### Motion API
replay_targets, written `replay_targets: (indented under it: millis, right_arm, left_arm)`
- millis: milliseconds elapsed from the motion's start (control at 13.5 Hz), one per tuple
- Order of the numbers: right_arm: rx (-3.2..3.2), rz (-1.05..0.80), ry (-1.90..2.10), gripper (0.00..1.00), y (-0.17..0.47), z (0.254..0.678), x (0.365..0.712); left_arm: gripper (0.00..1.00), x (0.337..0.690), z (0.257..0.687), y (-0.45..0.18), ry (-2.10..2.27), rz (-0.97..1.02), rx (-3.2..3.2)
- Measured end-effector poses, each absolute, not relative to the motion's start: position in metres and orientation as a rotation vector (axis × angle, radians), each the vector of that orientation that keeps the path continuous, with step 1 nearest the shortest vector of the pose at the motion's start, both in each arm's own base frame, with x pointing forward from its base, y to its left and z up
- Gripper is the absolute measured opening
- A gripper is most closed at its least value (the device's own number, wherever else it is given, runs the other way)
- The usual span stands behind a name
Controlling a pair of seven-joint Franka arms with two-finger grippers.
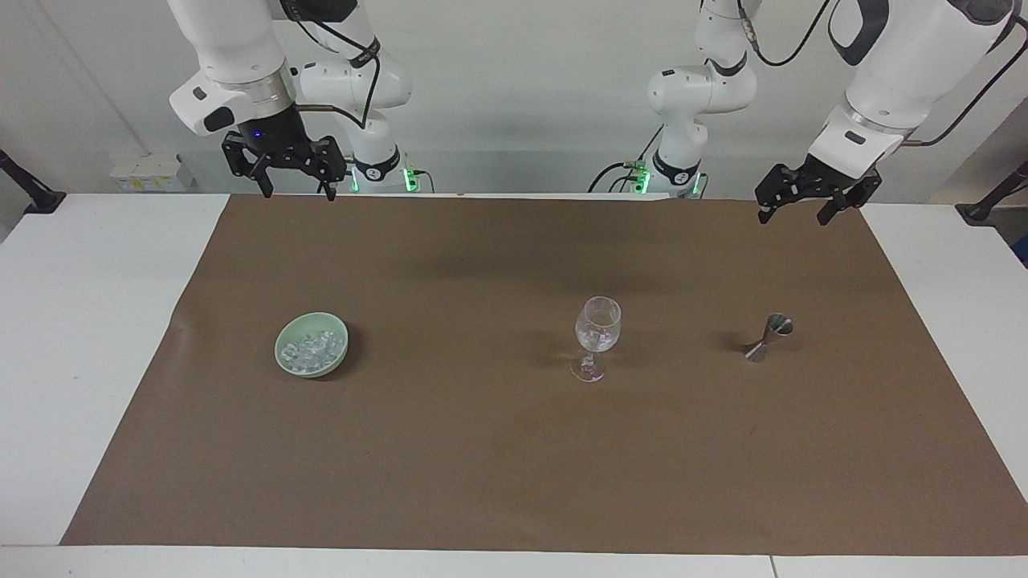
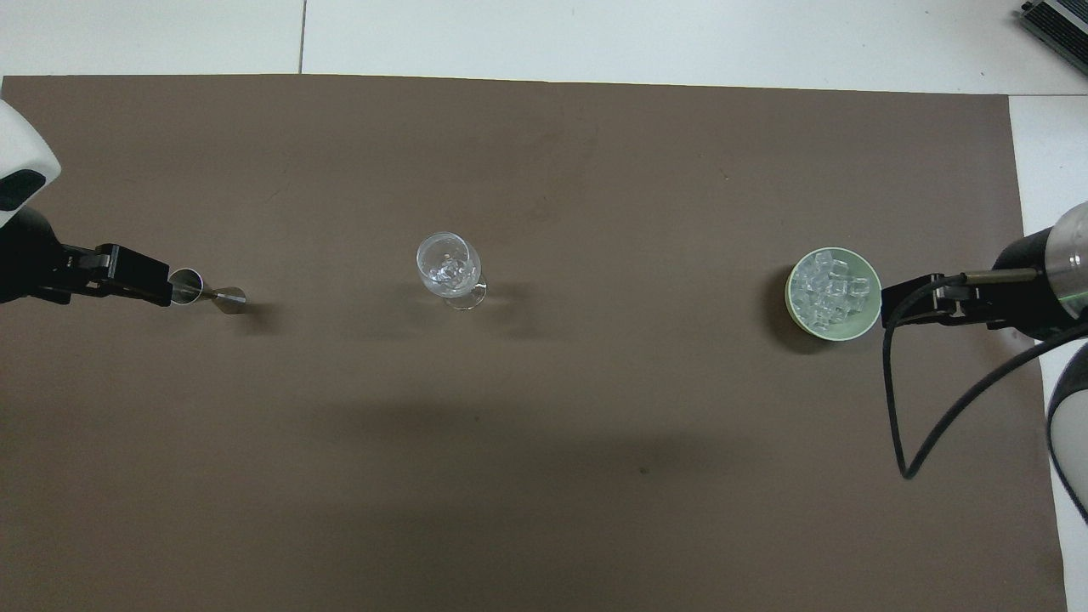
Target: Pour wine and add ice with both arms
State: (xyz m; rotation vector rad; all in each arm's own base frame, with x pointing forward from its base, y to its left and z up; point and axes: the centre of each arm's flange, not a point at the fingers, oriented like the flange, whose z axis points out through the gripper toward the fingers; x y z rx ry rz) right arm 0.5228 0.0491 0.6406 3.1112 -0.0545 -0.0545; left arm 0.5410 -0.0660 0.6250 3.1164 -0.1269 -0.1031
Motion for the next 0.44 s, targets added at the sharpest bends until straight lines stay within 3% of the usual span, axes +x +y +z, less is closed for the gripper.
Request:
replay_targets:
  millis: [445]
  right_arm:
    - [3.112, -0.052, -0.058, 1.0, 0.0478, 0.6406, 0.5225]
  left_arm:
    - [1.0, 0.5404, 0.6248, -0.0712, -0.142, -0.104, 3.116]
